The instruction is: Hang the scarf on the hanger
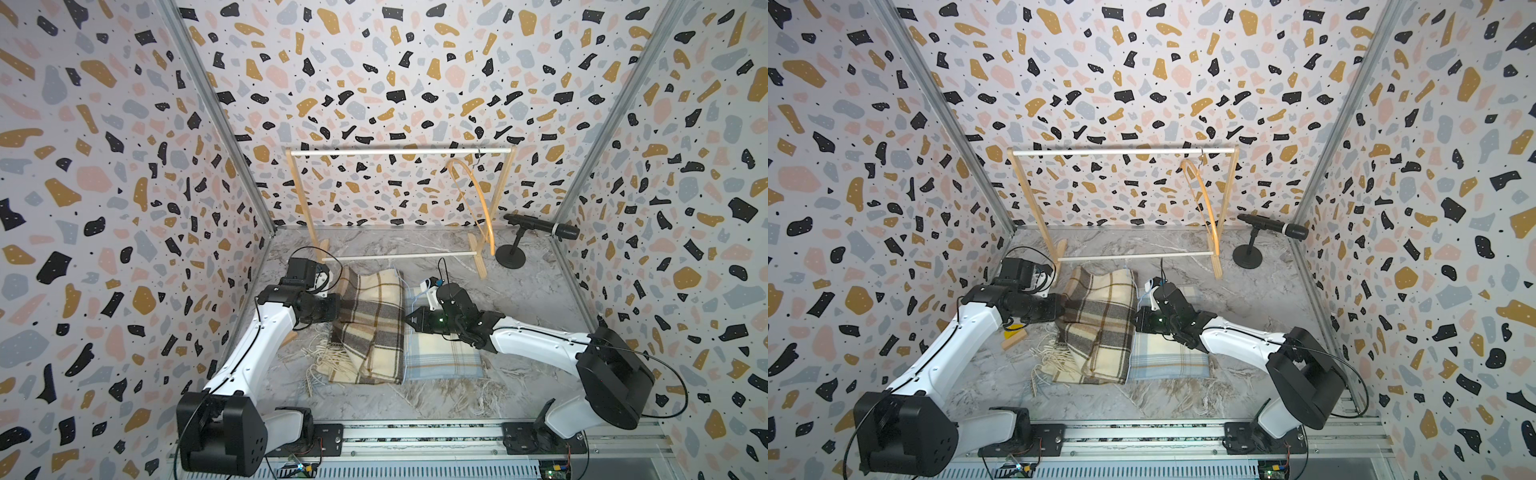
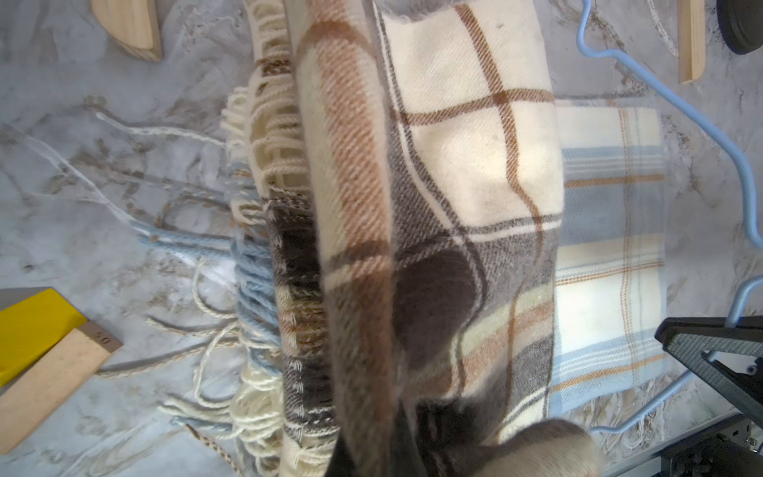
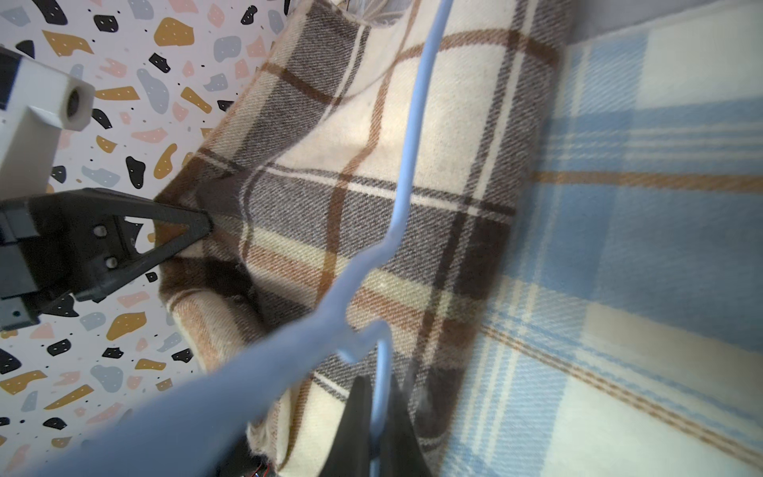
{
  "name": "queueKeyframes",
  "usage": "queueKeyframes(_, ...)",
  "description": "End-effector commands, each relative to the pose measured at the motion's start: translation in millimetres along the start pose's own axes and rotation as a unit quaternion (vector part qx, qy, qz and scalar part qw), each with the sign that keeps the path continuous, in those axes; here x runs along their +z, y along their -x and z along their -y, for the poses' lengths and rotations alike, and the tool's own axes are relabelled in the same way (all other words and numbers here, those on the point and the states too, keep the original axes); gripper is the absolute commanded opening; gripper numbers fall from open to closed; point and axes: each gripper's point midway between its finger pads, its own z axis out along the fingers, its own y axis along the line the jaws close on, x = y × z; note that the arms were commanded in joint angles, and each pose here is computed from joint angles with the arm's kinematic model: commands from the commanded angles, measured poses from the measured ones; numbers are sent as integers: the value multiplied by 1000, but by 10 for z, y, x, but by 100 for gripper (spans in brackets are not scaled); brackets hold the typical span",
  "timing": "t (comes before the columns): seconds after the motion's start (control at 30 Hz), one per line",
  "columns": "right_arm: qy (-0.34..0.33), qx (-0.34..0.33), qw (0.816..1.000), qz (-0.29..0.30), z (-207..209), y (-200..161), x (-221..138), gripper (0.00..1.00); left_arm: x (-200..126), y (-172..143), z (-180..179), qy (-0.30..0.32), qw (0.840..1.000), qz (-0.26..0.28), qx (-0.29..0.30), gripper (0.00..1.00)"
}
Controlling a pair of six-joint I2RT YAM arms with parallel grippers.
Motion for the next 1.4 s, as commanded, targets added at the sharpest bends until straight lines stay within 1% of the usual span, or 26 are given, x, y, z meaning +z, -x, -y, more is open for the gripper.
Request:
queueKeyframes(0.0, -28, -20, 999, 29, -48, 154, -195, 0, -242, 229, 6, 12, 998, 55, 15, 0)
queueKeyframes(0.13, -56, 0, 998, 25, 91, 110, -208, 0, -322, 265, 0, 18, 997, 69, 18, 0)
queueKeyframes(0.3, -80, 23, 996, 13, 231, 43, -127, 0, -385, 301, 32, 13, 996, 82, 21, 0)
queueKeyframes(0.43, -112, 33, 993, -2, 392, -44, -88, 0, -394, 302, -51, 33, 996, 83, 24, 0)
queueKeyframes(0.53, -127, 34, 991, -4, 474, -75, -107, 0, -378, 287, -122, 46, 996, 79, 20, 0)
queueKeyframes(0.63, -122, 33, 992, 0, 476, -80, -125, 0, -326, 255, -165, 50, 996, 71, 16, 1)
queueKeyframes(0.73, -98, 24, 995, 14, 383, -16, -119, 0, -258, 238, -220, 55, 996, 64, 12, 1)
queueKeyframes(0.9, -82, 2, 997, 9, 248, 37, -147, 0, -199, 277, -282, 54, 997, 56, 3, 1)
queueKeyframes(1.0, -94, -10, 996, -6, 256, -7, -218, 0, -159, 325, -325, 48, 997, 57, -6, 1)
queueKeyframes(1.13, -97, -16, 995, -14, 243, -25, -275, 0, -53, 332, -353, 32, 998, 43, -21, 1)
queueKeyframes(1.37, -90, -26, 996, -9, 175, 29, -349, 0, 110, 192, -440, 37, 999, 12, -33, 1)
